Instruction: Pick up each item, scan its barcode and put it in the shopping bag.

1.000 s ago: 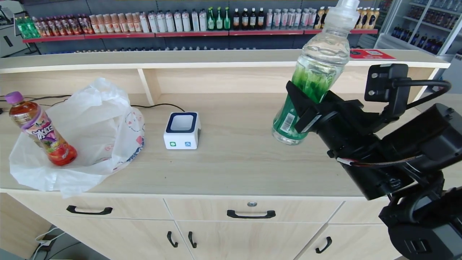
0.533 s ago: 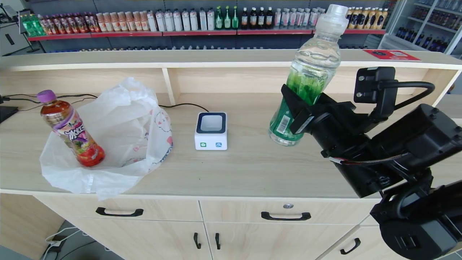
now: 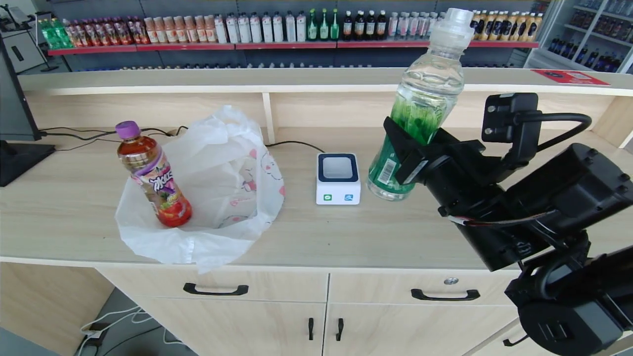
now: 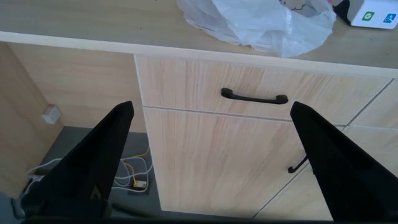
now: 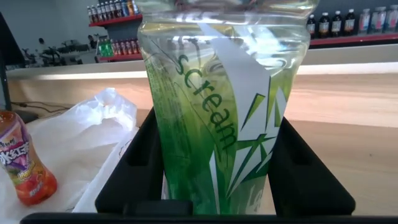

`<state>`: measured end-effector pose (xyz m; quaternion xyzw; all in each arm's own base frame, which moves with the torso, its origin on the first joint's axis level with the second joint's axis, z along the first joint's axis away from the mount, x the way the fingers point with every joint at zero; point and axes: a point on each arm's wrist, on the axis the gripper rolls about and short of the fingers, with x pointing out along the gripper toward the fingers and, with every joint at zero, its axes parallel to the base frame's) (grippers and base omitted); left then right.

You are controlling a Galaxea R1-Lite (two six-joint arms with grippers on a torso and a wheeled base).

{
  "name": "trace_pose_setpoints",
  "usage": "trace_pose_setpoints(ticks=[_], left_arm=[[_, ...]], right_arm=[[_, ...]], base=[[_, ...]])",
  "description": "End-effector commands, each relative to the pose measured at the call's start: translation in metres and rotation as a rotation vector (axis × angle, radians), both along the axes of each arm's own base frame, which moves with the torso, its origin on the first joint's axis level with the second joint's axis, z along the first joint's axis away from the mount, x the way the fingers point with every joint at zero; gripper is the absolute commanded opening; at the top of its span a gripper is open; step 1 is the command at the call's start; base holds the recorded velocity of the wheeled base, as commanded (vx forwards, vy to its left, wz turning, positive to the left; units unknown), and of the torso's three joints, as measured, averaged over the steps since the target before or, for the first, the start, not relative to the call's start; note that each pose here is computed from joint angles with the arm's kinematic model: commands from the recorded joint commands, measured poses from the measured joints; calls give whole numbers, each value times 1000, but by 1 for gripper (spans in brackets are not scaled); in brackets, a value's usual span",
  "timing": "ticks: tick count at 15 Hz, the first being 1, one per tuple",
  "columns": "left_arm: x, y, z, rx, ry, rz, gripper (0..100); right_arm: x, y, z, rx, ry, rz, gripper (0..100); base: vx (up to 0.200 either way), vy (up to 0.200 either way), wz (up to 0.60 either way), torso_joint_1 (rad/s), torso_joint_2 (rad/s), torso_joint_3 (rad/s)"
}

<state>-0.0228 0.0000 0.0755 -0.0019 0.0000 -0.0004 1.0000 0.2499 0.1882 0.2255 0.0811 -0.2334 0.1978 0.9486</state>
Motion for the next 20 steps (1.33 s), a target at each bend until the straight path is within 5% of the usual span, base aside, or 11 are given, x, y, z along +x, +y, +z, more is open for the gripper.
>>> trace_pose_setpoints(ticks=[1,6,11,16,20], left_arm=[[0,0,0,-1,0,1,100],[0,0,0,2,0,-1,100],[0,0,0,2,0,-1,100],[0,0,0,2,0,-1,100],[0,0,0,4,0,-1,100]], right_arm=[[0,0,0,0,-1,0,0],[-1,-1,1,4,-4,0,0],[4,-4,6,-4,-27,-24,0],[21,-9,-4,-202,-103,-52,0],[37,-3,-3,-229,-144,-75,0]], base=[[0,200,0,2,2,2],[0,200,0,0,3,4],[0,0,0,0,0,0],[0,0,0,0,0,0],[0,0,0,0,0,0]])
